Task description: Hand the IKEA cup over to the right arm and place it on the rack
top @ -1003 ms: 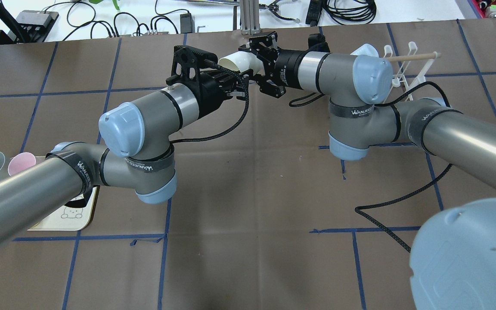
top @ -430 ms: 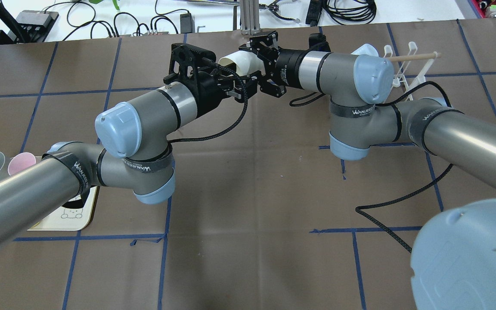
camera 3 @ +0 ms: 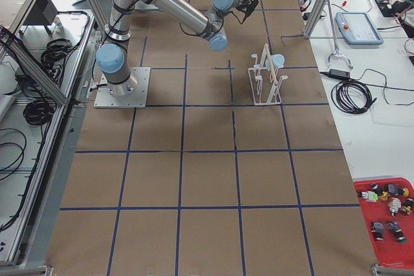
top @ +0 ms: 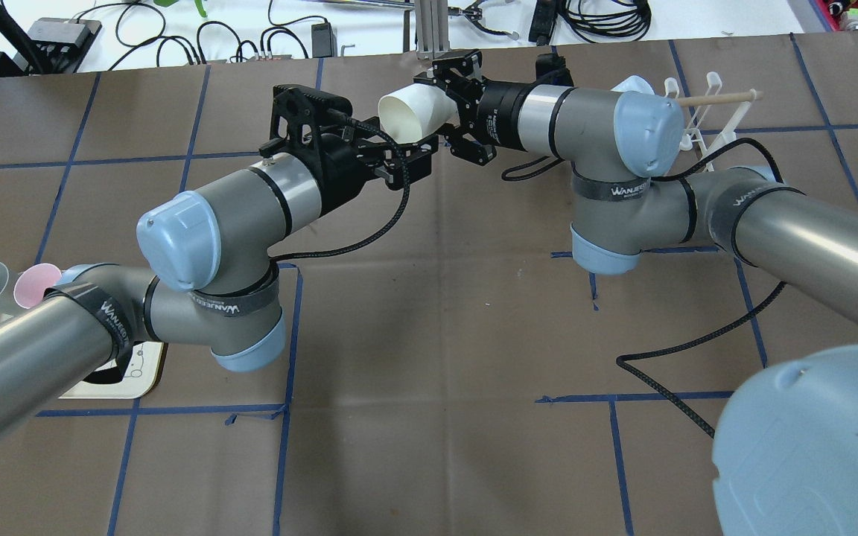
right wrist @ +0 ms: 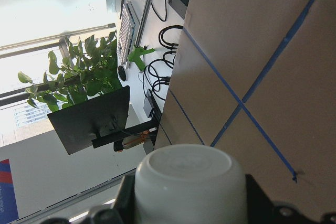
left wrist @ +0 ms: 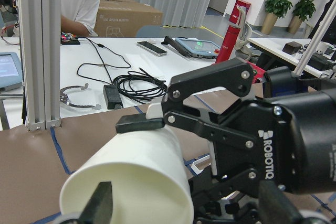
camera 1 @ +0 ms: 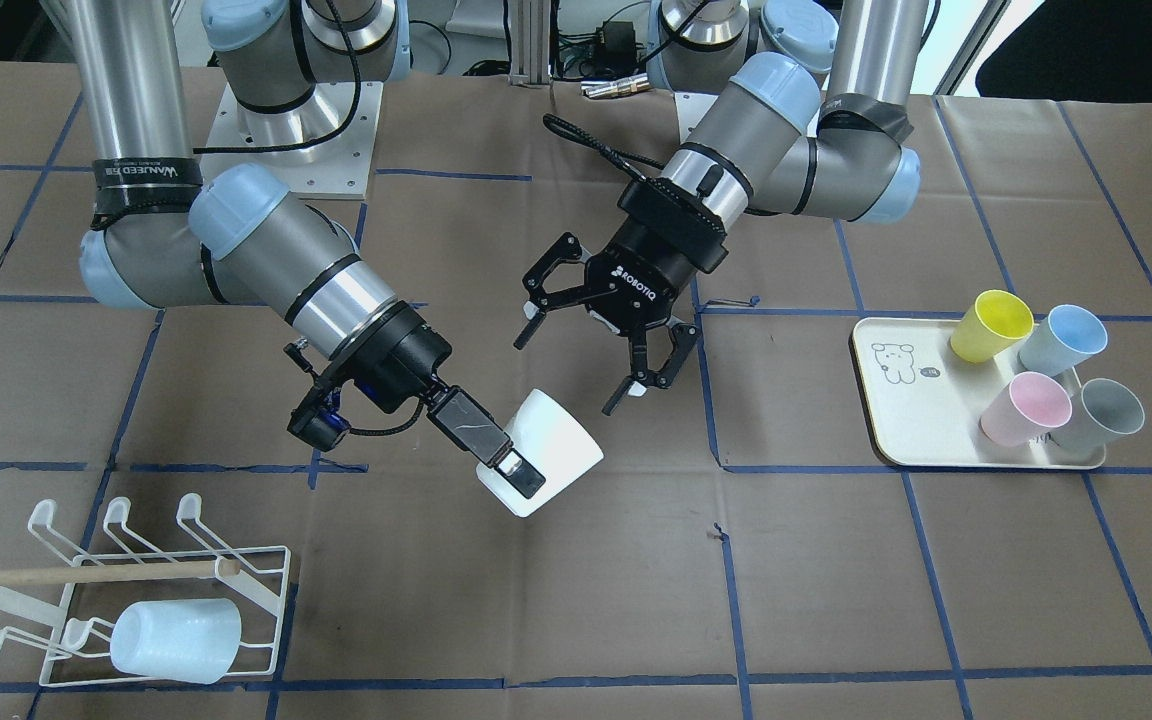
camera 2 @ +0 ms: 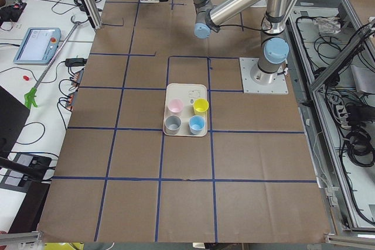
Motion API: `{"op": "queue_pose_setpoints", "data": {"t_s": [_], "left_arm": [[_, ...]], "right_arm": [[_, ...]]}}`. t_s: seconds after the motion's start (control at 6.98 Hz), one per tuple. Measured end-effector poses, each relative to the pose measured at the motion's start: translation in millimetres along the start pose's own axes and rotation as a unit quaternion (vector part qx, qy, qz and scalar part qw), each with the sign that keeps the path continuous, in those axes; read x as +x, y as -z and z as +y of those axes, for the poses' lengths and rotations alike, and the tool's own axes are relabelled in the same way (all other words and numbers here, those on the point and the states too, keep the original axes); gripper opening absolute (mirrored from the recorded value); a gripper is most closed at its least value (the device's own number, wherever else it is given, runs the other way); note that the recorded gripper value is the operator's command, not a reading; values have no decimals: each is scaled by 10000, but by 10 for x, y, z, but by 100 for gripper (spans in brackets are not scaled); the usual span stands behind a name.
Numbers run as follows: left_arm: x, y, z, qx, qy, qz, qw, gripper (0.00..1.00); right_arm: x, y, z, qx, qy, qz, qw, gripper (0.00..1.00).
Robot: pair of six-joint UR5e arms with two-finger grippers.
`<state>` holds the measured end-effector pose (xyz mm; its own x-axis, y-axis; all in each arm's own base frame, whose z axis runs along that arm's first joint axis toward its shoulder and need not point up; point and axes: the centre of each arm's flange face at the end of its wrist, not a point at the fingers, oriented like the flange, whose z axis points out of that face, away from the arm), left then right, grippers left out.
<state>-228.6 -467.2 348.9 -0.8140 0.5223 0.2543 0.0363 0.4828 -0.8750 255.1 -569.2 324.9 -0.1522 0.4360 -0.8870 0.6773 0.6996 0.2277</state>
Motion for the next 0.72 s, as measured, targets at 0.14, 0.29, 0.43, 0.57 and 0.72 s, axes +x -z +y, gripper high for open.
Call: {"op": "queue_pose_setpoints", "data": {"t_s": [0.14, 0.29, 0.43, 0.57, 0.72], "left_arm": [[-112, 195, -31, -99, 177, -174, 9996, 99], [-184, 399, -106, -332, 420, -339, 9980, 99], [-259, 624, -217, -690, 751, -532, 9934, 99], [-336, 831, -322, -1062, 1107, -716, 9856, 99], [-402, 983, -439, -1467, 1430, -943, 9742, 99]], "right_arm": [[-69, 63, -109, 113, 86, -80, 9999, 27], [-166, 176, -265, 283, 326, -185, 9989, 24], [-266, 346, -453, 501, 732, -280, 9957, 24], [-323, 515, -632, 714, 1206, -317, 9896, 24], [-342, 666, -808, 953, 1739, -287, 9797, 21]]}}
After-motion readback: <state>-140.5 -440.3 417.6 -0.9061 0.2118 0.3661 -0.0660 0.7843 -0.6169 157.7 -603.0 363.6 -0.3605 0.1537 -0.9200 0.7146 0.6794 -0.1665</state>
